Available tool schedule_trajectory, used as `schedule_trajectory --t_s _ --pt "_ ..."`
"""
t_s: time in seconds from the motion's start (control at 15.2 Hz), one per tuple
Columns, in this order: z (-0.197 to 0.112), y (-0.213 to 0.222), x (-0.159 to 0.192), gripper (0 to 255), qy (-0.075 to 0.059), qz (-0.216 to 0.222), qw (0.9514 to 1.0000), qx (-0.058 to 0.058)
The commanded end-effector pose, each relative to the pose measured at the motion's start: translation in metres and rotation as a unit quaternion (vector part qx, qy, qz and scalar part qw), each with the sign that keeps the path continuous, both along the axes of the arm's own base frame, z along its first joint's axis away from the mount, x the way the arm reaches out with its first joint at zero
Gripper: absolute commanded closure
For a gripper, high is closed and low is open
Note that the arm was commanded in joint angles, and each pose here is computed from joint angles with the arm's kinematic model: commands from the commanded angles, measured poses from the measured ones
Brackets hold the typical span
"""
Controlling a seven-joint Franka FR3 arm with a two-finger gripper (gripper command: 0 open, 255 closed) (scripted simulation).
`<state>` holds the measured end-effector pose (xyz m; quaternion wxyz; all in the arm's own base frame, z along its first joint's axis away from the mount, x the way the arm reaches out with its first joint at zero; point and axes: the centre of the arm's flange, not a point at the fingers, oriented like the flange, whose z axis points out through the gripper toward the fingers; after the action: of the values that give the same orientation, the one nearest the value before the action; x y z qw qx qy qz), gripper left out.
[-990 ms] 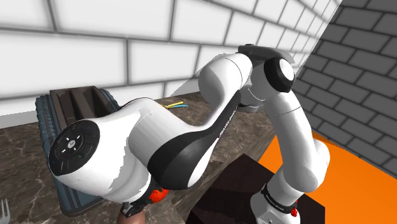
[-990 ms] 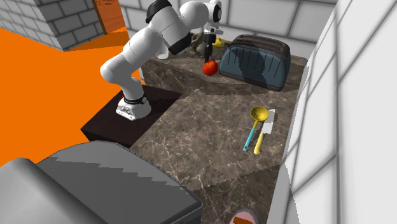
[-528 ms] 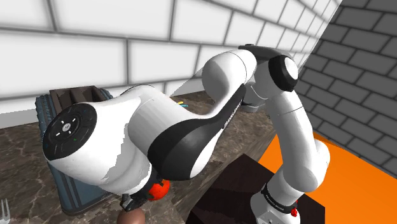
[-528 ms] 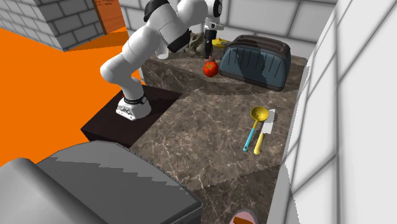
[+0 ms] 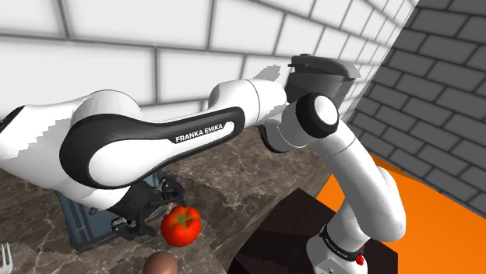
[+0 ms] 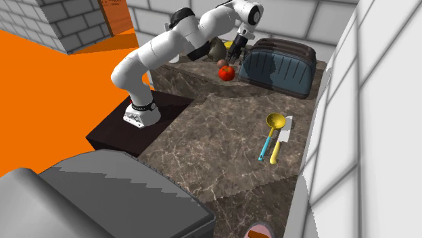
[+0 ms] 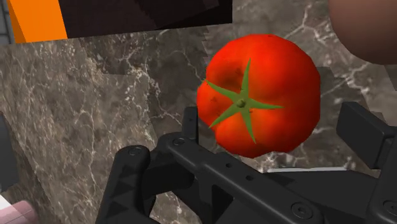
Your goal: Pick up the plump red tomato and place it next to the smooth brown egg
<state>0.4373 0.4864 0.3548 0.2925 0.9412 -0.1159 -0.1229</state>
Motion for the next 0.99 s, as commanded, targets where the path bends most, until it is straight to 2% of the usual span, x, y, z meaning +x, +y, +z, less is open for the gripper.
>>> schedule_trajectory --t_s 0.0,0.26,0.79,0.86,0.92 --pt "-0.011 -0.007 0.002 0 0.003 -0.007 1.0 -0.005" --pt "-0.03 -0.019 -0.005 0 0.003 -0.007 1.0 -0.005" --pt "-0.03 -0.019 -0.005 0 0.003 -0.007 1.0 -0.005" --pt "-0.031 -0.019 -0.006 255 0.003 -0.007 1.0 -0.005" --pt "-0.031 -0.019 -0.007 255 0.004 -0.007 1.0 -0.005"
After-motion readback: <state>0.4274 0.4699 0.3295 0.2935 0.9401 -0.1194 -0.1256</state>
